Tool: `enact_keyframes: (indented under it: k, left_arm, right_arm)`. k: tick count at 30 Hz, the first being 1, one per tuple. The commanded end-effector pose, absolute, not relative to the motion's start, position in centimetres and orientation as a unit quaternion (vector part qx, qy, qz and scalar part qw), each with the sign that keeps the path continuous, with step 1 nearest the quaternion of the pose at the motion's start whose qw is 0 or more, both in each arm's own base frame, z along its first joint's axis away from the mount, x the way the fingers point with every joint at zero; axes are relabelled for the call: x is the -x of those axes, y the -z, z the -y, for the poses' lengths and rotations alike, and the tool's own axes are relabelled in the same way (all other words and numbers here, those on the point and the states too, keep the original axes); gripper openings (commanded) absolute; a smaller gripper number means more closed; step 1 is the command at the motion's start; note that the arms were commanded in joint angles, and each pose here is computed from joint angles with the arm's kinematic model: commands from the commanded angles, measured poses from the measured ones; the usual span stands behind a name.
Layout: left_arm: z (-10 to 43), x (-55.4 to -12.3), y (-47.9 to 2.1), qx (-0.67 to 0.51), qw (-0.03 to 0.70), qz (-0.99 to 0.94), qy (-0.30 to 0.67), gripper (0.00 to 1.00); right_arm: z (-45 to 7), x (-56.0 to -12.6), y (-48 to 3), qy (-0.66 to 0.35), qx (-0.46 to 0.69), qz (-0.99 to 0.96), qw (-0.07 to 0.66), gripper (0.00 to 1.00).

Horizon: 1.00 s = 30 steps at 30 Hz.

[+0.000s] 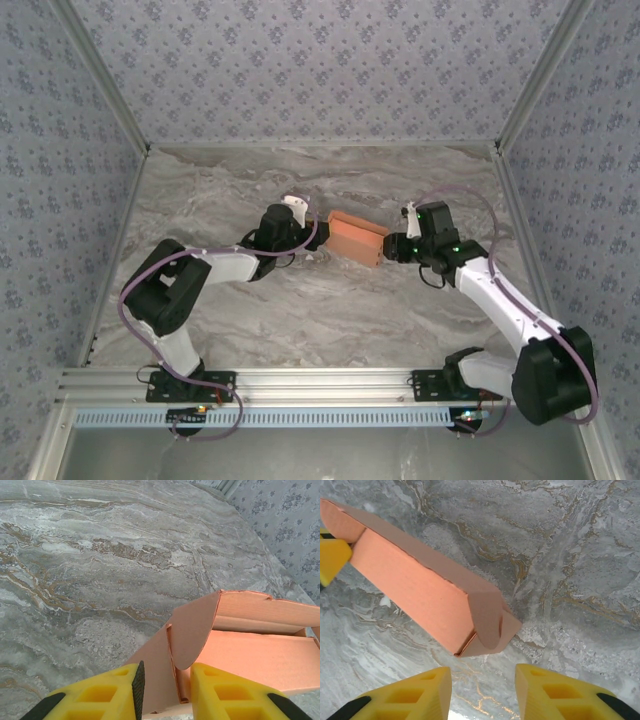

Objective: Fold the paper box

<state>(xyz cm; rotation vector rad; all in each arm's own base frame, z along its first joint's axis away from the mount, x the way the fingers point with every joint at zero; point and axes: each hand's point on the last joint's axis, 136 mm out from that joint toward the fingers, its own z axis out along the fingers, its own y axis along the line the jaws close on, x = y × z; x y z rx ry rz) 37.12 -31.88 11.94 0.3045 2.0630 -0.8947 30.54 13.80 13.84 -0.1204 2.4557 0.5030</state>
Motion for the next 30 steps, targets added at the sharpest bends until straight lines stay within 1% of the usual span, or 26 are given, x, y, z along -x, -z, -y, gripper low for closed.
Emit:
enact_keyframes:
  k: [1, 3, 11, 13, 16, 18, 23, 27, 30]
  left_arm:
    - [30.9, -36.6, -9.6, -0.109, 0.395, -0.851, 0.329, 0.30]
    - [30.9, -36.6, -9.6, -0.109, 0.394, -0.851, 0.329, 0.30]
    - [31.0, -36.6, -9.6, -0.107, 0.393, -0.852, 0.328, 0.30]
    - [30.9, -36.6, -9.5, -0.105, 0.393, -0.853, 0.328, 0.30]
    - [31.0, -36.6, -9.4, -0.103, 0.391, -0.853, 0.329, 0.30]
    - [31.0, -36.6, -9.6, -0.102, 0.393, -0.853, 0.329, 0.30]
    - [31.1, -36.7, -9.5, -0.100, 0.392, -0.854, 0.328, 0.30]
    - [31.0, -36.7, -9.5, -0.099, 0.392, -0.854, 0.327, 0.30]
    - [30.9, -36.7, -9.4, -0.097, 0.392, -0.855, 0.325, 0.30]
  right_arm:
    - [-14.3, -31.9, -14.6, -0.188, 0.048, -0.924, 0.329, 0.37]
    - [-14.3, -32.4, -14.7, -0.178, 0.052, -0.925, 0.332, 0.36]
    - [-14.7, -33.7, -14.9, -0.141, 0.078, -0.929, 0.333, 0.36]
    - [-14.7, -33.8, -14.9, -0.135, 0.082, -0.930, 0.331, 0.33]
    - [-14.8, -34.0, -14.7, -0.132, 0.083, -0.932, 0.326, 0.26]
    - [-15.0, -33.9, -14.6, -0.132, 0.084, -0.933, 0.323, 0.24]
    - [-15.1, -33.8, -14.5, -0.118, 0.085, -0.936, 0.321, 0.23]
    - [-14.7, -33.7, -14.6, -0.097, 0.082, -0.939, 0.319, 0.25]
    - [-14.5, -33.8, -14.7, -0.082, 0.074, -0.940, 0.323, 0.22]
